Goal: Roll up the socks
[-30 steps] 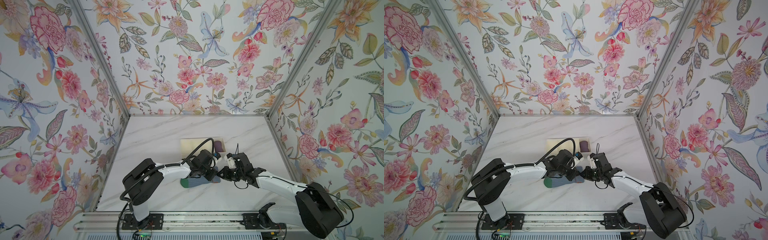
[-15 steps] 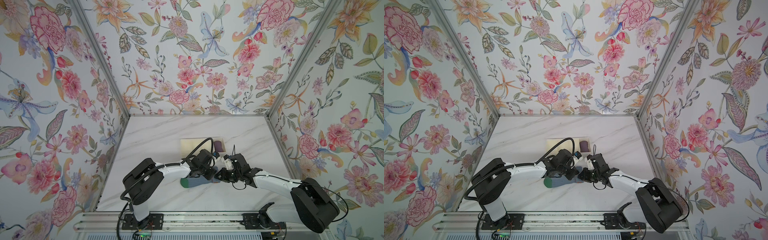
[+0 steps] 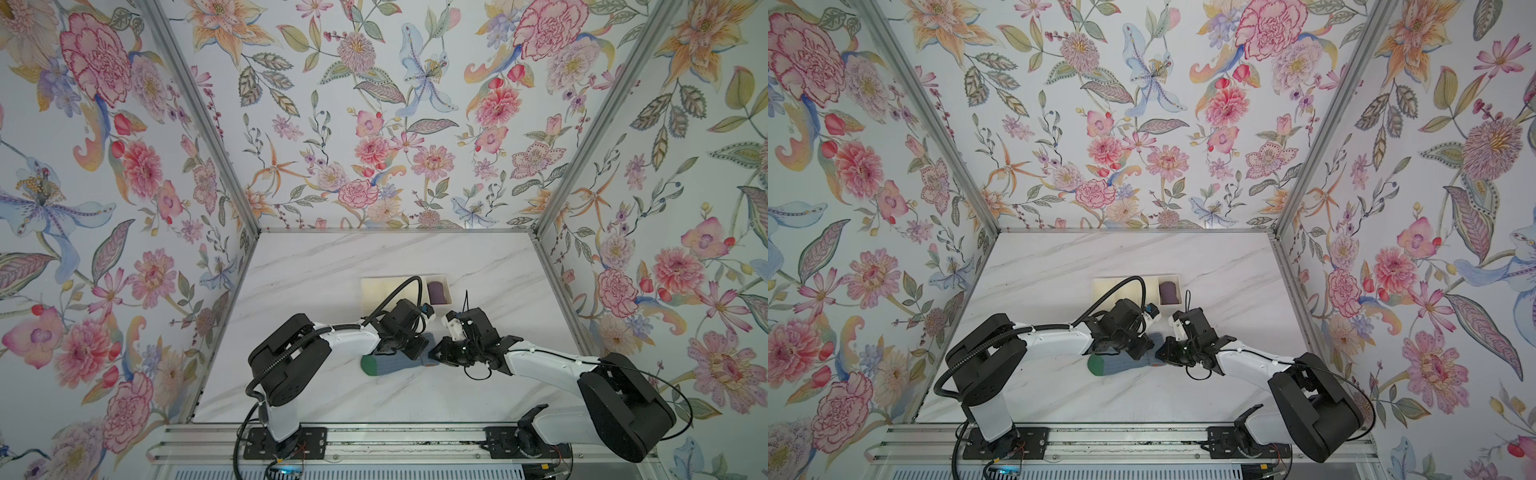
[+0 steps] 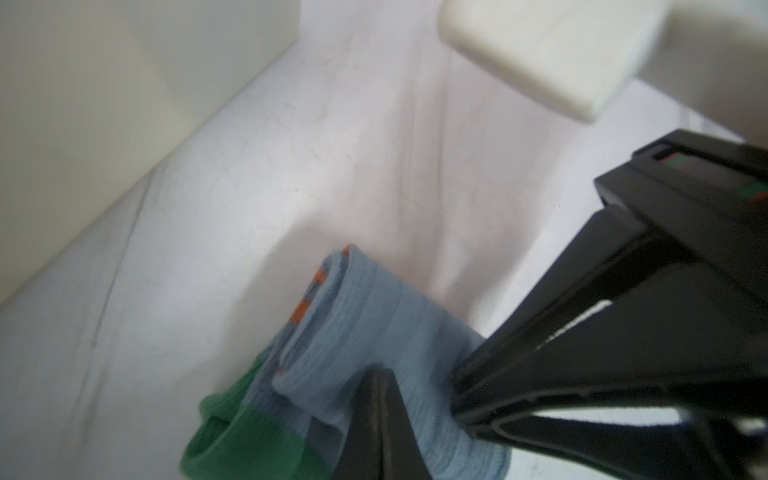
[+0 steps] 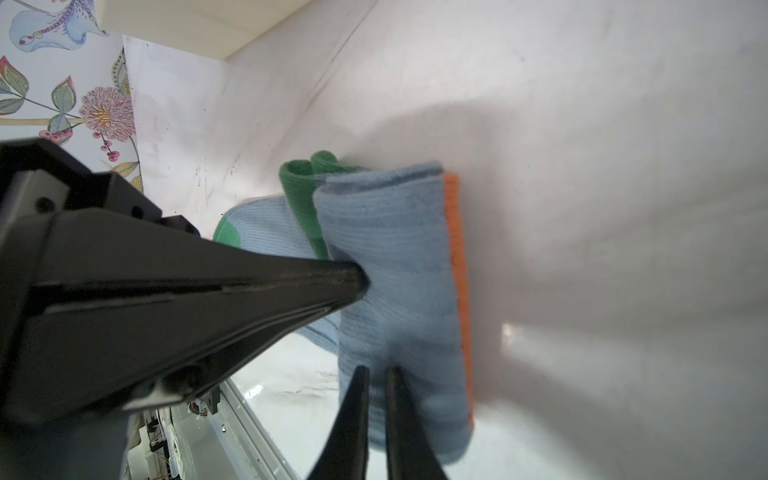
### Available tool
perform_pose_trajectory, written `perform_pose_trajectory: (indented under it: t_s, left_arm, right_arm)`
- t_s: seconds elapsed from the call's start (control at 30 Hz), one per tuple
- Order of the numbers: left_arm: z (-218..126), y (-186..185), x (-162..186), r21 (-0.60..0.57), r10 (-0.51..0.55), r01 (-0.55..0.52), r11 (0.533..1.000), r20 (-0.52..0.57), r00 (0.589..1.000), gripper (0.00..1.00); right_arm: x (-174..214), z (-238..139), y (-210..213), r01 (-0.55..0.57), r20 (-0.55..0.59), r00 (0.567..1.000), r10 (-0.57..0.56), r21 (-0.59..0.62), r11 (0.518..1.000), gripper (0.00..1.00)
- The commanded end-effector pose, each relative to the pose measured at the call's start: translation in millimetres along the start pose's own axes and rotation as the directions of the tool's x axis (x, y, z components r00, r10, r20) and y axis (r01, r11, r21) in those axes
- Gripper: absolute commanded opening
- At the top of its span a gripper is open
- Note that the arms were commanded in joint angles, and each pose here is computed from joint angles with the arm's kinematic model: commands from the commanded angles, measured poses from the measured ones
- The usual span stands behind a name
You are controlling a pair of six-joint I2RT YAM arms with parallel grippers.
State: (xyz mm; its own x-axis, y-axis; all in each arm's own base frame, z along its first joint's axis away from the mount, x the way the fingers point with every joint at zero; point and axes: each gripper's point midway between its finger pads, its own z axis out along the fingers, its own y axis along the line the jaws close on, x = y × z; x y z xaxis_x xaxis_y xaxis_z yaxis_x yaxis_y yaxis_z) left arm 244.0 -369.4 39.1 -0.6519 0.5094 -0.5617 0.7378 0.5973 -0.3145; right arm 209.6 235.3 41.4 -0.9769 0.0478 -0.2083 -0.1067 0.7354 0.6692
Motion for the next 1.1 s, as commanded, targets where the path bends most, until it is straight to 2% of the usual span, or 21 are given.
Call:
perform_pose_trajectory:
  t_s: [0.0, 0.3, 0.5, 0.67, 0.83, 1.07]
  left_arm:
    - [6, 12, 15, -0.021, -0.008, 0.008, 1.0, -0.032, 0.999, 0.0]
    - [9, 20, 26, -0.024, -0.027, 0.026, 0.999, -0.043, 0.999, 0.0]
    - [9, 20, 27, -0.012, -0.026, 0.025, 1.0, -0.037, 0.999, 0.0]
    - [8, 18, 26, 0.001, -0.018, 0.018, 1.0, -0.029, 0.999, 0.0]
    - [7, 16, 26, 0.009, -0.014, 0.014, 1.0, -0.023, 1.0, 0.0]
    - [8, 16, 31, 0.015, -0.02, 0.021, 1.0, -0.026, 0.999, 0.0]
  right_arm:
    - [6, 6, 0, -0.002, -0.025, 1.0, 0.002, -0.004, 1.0, 0.13]
    - [19, 16, -14, -0.021, -0.076, 0.997, 0.023, 0.034, 0.999, 0.12]
    - [15, 12, -10, 0.002, -0.065, 0.998, 0.0, 0.028, 1.0, 0.12]
    - [-1, -7, 10, 0.051, 0.001, 0.999, -0.051, -0.031, 0.998, 0.2]
    - [-11, -24, 1, 0.042, 0.051, 0.998, -0.041, -0.002, 0.999, 0.26]
    - [-9, -25, -10, 0.006, 0.046, 0.999, -0.006, 0.002, 1.0, 0.27]
